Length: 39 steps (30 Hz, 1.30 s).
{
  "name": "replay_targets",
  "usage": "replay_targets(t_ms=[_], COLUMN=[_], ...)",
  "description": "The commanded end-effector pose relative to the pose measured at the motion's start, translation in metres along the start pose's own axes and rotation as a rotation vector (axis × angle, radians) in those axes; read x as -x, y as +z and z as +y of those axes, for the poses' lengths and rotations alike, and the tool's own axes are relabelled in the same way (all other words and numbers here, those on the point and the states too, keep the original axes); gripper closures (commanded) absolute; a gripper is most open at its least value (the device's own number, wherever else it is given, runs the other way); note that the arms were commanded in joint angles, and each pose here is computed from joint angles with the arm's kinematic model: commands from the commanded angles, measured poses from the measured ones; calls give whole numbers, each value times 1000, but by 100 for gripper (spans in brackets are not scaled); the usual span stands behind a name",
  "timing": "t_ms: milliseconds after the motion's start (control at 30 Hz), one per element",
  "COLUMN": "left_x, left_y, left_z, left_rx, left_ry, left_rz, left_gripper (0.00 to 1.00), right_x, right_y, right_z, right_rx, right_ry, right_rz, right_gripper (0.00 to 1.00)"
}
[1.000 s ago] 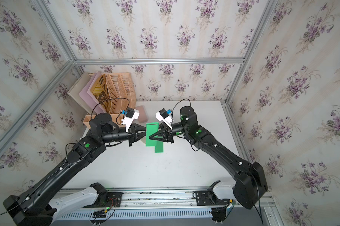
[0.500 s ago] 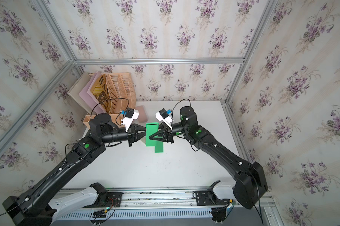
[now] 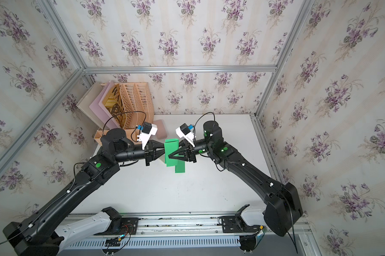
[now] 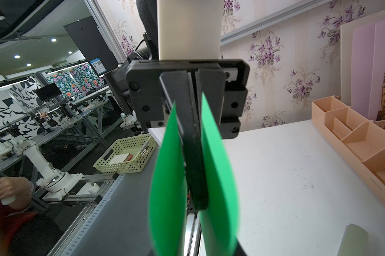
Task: Fold the square paper along the opposite sides
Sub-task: Fold the paper.
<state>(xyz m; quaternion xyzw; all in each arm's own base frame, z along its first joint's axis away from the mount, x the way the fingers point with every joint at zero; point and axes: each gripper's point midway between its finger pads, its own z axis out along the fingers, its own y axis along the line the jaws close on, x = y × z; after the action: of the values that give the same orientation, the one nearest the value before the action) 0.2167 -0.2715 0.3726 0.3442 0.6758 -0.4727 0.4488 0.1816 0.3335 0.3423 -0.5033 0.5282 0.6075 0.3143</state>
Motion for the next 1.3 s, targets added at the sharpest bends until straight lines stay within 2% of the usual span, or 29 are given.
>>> replay_targets(t_ms=[0,1267], left_x=[3,0], left_y=[0,-2], left_z=[-2,2], left_rx=[-7,14], left_ry=[19,24], left_rz=[-8,-1], left_gripper=[100,100], right_x=[5,7], right_y=[0,-2], right_z=[1,2], right_rx=[-1,-23], right_ry=[-19,-37], right_rz=[-8,-12], right_gripper=[75,74])
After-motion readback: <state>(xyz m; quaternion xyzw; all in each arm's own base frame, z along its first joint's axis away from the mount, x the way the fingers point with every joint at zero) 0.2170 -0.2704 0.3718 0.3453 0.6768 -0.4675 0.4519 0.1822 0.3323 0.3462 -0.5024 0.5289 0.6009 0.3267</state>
